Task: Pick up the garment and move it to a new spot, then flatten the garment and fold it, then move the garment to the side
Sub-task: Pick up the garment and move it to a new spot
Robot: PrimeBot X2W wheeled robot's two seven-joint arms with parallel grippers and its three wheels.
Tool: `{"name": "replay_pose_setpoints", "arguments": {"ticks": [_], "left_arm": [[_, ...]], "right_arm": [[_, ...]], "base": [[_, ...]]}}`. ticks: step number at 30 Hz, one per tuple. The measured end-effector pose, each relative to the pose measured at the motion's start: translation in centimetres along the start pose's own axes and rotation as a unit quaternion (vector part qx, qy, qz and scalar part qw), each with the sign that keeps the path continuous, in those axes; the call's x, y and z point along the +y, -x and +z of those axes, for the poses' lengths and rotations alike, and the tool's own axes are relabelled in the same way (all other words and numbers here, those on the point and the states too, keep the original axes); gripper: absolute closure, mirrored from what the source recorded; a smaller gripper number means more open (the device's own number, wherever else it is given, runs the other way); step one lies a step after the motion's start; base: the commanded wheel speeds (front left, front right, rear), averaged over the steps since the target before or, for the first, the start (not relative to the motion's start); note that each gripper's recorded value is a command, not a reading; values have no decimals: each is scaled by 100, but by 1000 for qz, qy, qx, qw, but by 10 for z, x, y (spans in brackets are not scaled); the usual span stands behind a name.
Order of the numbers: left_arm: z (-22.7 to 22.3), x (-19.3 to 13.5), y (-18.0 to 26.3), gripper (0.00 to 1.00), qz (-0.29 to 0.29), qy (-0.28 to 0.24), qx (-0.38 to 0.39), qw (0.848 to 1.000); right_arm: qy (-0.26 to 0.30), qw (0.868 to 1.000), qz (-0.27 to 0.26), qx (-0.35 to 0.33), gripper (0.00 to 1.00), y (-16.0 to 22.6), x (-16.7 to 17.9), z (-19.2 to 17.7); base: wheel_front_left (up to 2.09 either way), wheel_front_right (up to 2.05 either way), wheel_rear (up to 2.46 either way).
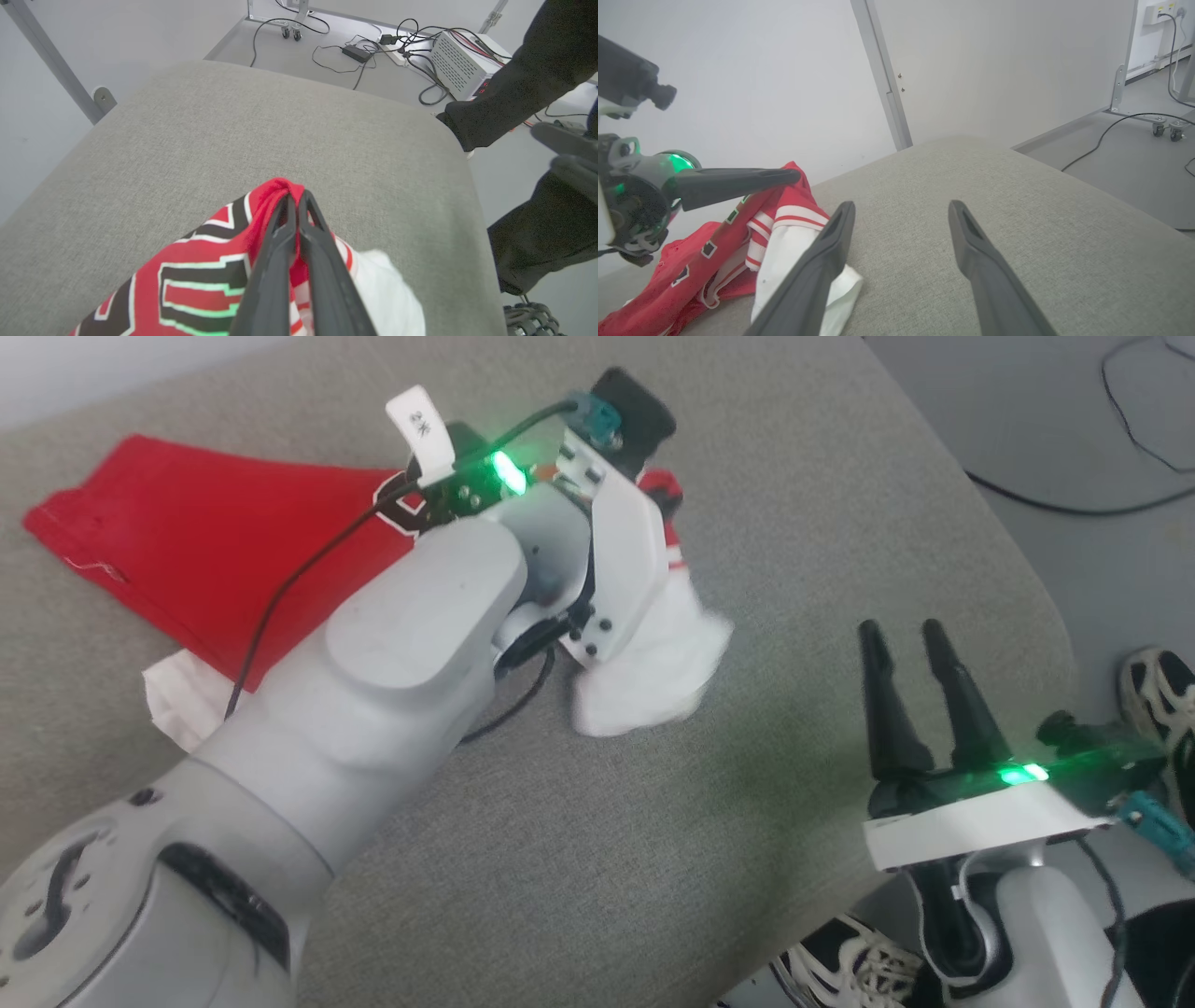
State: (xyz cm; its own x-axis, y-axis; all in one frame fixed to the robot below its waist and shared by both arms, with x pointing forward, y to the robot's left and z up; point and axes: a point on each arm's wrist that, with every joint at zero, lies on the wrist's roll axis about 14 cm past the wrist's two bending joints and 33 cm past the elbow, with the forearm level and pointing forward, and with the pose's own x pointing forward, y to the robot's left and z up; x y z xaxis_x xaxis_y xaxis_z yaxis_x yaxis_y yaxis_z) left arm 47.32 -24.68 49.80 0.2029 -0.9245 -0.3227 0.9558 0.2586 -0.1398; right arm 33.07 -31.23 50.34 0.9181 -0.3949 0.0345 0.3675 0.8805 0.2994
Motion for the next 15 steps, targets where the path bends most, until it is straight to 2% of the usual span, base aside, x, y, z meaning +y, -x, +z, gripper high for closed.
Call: {"name": "replay_pose_setpoints", "arguments": {"ticks": [5,12,15], "left_arm": [[-33,24,-16,100,21,-7,24,999],[-87,83,-6,100,82,-5,79,994],[-98,92,-3,100,89,-8,89,992]], "right_arm": [[1,1000,-23,8,0,-3,-12,-5],[-5,1000,-4,26,0,-8,4,-19],[-9,999,4,31,0,-9,10,-23]], "base": [[14,14,14],[22,22,22],[14,14,14]]}}
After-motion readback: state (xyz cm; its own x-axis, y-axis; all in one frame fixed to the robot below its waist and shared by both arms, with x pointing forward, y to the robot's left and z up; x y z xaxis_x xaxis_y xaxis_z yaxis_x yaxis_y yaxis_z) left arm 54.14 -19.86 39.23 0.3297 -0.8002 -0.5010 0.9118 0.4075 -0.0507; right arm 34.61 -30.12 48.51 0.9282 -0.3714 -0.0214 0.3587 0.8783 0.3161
